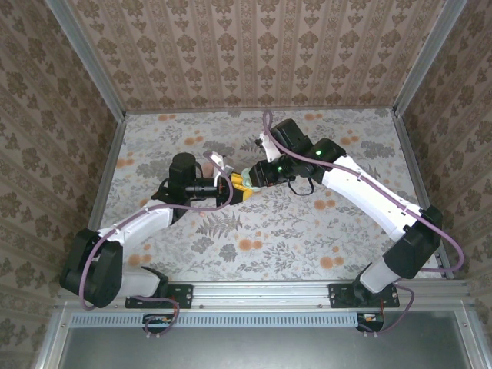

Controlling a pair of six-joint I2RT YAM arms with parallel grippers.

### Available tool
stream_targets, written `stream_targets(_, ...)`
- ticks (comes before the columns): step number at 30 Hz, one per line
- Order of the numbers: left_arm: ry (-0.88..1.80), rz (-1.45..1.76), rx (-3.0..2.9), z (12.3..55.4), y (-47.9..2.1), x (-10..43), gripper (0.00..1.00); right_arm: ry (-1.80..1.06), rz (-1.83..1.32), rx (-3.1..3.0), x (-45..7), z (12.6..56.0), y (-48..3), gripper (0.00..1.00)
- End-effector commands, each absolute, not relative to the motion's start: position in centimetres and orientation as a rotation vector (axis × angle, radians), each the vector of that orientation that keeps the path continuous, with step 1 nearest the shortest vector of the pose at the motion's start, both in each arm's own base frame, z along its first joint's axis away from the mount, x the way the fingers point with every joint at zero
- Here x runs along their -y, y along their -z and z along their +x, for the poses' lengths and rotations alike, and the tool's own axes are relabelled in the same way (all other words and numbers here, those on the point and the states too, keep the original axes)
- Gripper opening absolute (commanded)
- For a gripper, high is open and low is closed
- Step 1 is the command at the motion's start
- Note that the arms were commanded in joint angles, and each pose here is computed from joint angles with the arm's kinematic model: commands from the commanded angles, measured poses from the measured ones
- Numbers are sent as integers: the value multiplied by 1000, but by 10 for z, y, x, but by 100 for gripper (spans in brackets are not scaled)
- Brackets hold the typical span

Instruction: Insert wireless bluetooth earbuds into charging case

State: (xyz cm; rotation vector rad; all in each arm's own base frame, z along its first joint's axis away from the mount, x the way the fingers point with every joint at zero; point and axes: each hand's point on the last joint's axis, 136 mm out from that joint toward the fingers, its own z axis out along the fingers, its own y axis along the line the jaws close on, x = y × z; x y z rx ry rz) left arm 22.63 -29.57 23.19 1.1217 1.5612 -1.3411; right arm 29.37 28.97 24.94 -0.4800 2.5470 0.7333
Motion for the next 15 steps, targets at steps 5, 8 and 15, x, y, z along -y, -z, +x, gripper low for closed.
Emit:
stream_targets(5, 1349, 1153, -1479, 217, -247, 296, 0, -808, -443, -2484, -290, 294, -273, 35)
stream_targets(8, 1349, 1153, -1479, 217, -247, 296, 0, -804, -433, -2498, -289, 295, -268, 36)
stream_targets(15, 1347, 1152, -1478, 217, -248, 296, 0, -799, -412, -2526, -286, 296, -261, 36)
